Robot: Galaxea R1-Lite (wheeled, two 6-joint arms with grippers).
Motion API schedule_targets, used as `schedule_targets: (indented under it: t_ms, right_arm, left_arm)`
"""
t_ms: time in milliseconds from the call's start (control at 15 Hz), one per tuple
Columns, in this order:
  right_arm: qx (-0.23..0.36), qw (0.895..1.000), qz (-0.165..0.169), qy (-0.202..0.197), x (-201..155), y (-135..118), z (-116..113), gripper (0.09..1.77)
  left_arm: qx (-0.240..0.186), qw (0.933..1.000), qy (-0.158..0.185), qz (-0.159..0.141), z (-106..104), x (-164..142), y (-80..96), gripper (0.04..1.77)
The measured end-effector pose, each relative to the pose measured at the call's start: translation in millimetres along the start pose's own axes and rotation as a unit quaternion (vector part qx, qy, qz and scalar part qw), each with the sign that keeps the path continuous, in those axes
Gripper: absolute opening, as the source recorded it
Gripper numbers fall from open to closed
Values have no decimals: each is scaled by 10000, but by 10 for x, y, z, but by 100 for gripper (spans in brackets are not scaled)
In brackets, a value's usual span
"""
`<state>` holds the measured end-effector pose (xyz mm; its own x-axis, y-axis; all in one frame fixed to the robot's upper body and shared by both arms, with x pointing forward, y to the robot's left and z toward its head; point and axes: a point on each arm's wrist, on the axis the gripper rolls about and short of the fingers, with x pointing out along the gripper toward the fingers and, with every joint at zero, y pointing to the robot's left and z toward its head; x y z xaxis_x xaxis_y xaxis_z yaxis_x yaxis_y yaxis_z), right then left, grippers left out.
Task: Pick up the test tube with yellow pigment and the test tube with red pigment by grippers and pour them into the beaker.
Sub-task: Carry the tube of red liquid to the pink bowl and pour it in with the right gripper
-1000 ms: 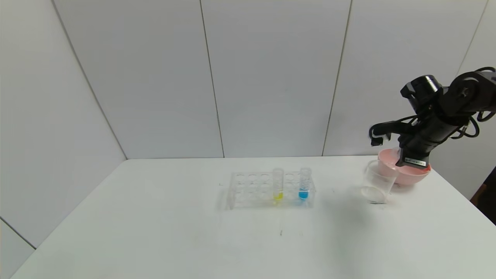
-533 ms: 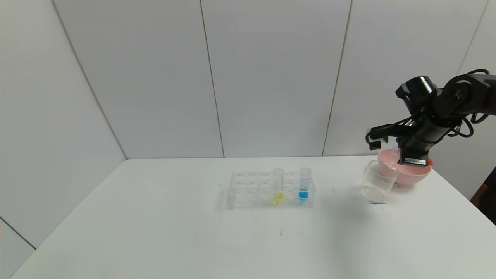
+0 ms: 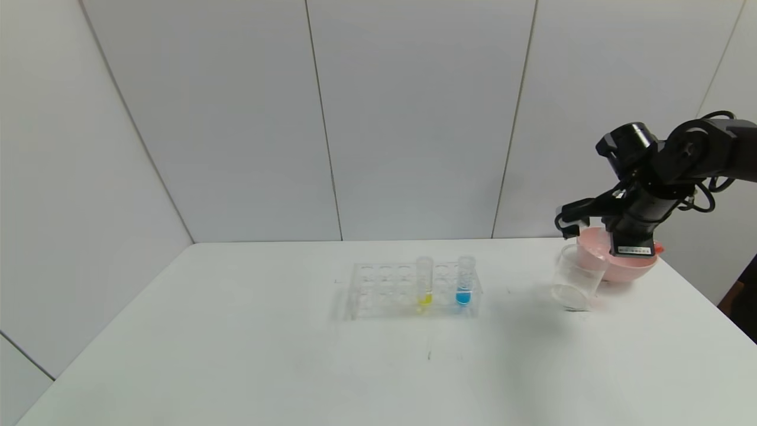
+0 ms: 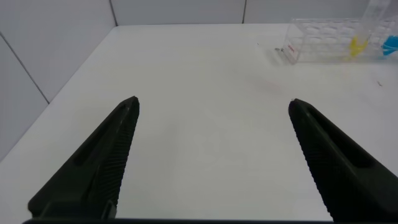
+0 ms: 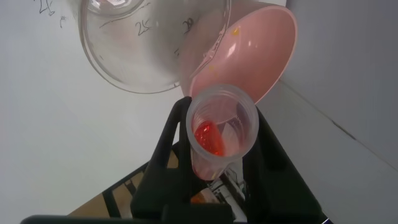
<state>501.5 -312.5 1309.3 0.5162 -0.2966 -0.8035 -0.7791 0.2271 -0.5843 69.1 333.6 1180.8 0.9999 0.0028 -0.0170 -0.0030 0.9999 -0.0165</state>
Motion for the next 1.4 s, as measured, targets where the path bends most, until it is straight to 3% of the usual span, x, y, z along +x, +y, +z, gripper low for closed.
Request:
schedule_targets:
  t_ms: [800, 1067, 1267, 1400]
  right_arm:
    - [-323, 9932, -339, 1070, -6, 86, 211, 53]
    - [-359, 9919, -359, 1167, 38, 99, 250, 53]
    - [-400, 9856, -494, 1569, 51, 109, 272, 53]
    - [-439, 9844, -534, 1619, 38, 121, 306, 53]
  left_arm:
    - [0, 10000, 0, 0, 0, 0, 0, 172]
    - [2, 10000, 0, 0, 0, 0, 0, 172]
    - [2, 10000, 0, 0, 0, 0, 0, 172]
    - [0, 10000, 0, 0, 0, 0, 0, 172]
